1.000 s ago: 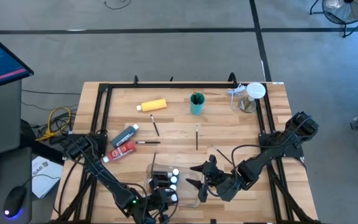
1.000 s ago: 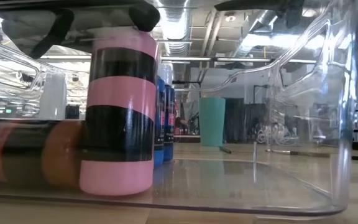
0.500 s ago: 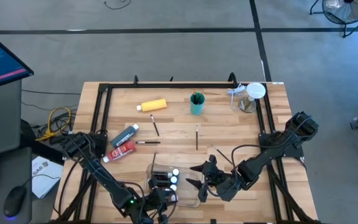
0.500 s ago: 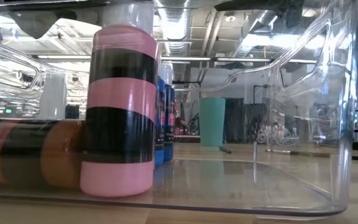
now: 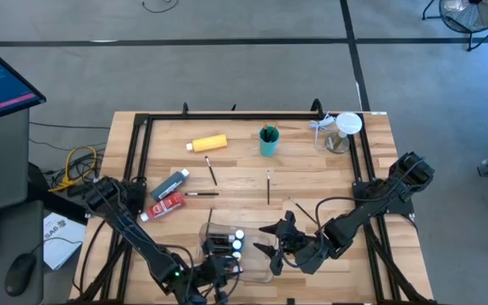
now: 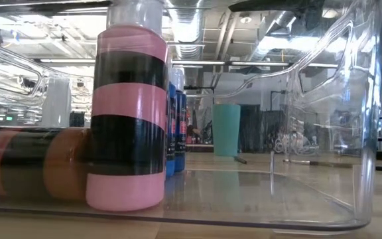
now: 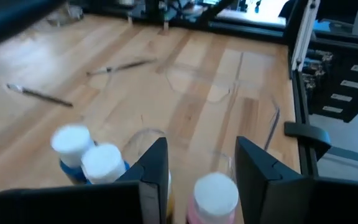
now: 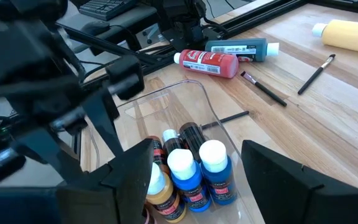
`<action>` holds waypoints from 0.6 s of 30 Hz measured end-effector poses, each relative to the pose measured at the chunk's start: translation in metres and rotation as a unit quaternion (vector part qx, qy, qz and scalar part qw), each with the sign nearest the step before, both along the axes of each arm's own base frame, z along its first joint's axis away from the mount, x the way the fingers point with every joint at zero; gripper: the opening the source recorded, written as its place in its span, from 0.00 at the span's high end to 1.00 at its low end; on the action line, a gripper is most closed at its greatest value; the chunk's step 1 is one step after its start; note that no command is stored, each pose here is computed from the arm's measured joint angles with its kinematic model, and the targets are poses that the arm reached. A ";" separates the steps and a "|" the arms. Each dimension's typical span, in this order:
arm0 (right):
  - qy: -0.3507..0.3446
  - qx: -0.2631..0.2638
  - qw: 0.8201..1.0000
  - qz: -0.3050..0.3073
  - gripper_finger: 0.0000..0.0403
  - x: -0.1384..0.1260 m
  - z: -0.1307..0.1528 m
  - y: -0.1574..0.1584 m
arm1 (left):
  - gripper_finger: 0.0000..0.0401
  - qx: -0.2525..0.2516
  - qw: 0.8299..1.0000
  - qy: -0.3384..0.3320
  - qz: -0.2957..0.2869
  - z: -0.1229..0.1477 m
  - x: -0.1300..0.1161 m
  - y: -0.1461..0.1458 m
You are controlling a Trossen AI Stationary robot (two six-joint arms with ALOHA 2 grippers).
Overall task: Pick & Place Paint Supplies
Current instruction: Put the pink paint bottle into the transparent bin, then put the silver paint brush into the green cup
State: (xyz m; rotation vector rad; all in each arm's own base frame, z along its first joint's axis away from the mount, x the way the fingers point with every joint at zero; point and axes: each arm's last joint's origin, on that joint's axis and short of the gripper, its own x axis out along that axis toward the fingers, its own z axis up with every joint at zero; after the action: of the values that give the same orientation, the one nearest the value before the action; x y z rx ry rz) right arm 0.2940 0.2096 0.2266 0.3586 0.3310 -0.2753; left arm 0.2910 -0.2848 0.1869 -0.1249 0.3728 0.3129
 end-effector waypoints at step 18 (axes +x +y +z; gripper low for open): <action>0.000 0.000 1.000 0.000 0.41 0.000 0.000 0.000 | 0.77 0.058 0.998 -0.026 -0.009 0.045 -0.006 0.012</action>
State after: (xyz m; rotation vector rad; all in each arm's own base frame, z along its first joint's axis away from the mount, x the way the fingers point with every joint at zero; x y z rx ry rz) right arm 0.2939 0.2098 0.2266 0.3587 0.3309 -0.2745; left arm 0.2849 -0.2730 0.2319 -0.0166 0.3037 0.3122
